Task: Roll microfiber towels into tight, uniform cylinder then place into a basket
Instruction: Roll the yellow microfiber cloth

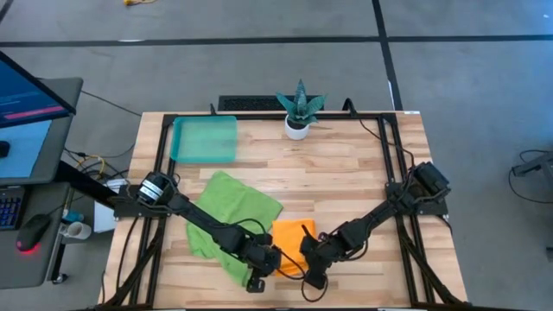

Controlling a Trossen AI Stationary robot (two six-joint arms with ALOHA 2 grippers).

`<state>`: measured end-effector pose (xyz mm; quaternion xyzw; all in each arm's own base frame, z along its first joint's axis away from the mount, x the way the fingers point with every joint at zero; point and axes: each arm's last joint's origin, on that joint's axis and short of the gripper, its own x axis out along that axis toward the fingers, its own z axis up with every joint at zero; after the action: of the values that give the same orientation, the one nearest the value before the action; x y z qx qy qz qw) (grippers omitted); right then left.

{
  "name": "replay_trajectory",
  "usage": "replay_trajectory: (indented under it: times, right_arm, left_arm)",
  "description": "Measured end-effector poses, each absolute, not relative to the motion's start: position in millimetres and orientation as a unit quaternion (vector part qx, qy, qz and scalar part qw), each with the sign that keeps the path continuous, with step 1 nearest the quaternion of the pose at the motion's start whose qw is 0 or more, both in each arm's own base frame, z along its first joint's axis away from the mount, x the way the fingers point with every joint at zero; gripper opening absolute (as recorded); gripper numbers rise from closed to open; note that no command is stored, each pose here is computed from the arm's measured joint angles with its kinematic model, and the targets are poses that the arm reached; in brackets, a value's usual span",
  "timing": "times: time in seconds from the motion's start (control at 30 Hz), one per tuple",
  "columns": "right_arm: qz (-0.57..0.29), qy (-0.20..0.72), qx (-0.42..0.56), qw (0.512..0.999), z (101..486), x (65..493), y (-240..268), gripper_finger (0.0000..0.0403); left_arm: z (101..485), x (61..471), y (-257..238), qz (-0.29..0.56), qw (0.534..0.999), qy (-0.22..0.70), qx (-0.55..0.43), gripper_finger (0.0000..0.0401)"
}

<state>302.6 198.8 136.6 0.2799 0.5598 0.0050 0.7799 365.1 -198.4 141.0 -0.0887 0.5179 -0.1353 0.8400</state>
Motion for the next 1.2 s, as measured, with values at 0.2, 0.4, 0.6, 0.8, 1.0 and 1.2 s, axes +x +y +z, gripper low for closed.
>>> replay_trajectory:
  times: [0.2,0.4,0.6,0.8,1.0,1.2]
  right_arm:
    - [-0.01,0.554,0.293,0.779,137,306,194,0.0018]
    - [-0.018,0.552,0.304,0.776,137,307,193,0.0013]
    - [-0.02,0.551,0.305,0.777,137,308,192,0.0018]
    - [-0.018,0.549,0.307,0.778,137,308,192,0.0013]
    - [-0.018,0.55,0.306,0.777,137,308,192,0.0017]
    - [-0.017,0.55,0.305,0.777,137,308,193,0.0015]
  left_arm:
    - [140,362,-200,-0.147,0.834,0.527,-0.074,0.0081]
    - [142,351,-219,-0.161,0.841,0.516,-0.04,0.0073]
    - [146,350,-240,-0.178,0.88,0.44,0.026,0.0061]
    - [145,359,-227,-0.151,0.887,0.436,0.031,0.005]
    - [136,367,-220,-0.167,0.88,0.443,0.021,0.0038]
    - [136,369,-215,-0.121,0.893,0.431,0.049,0.0029]
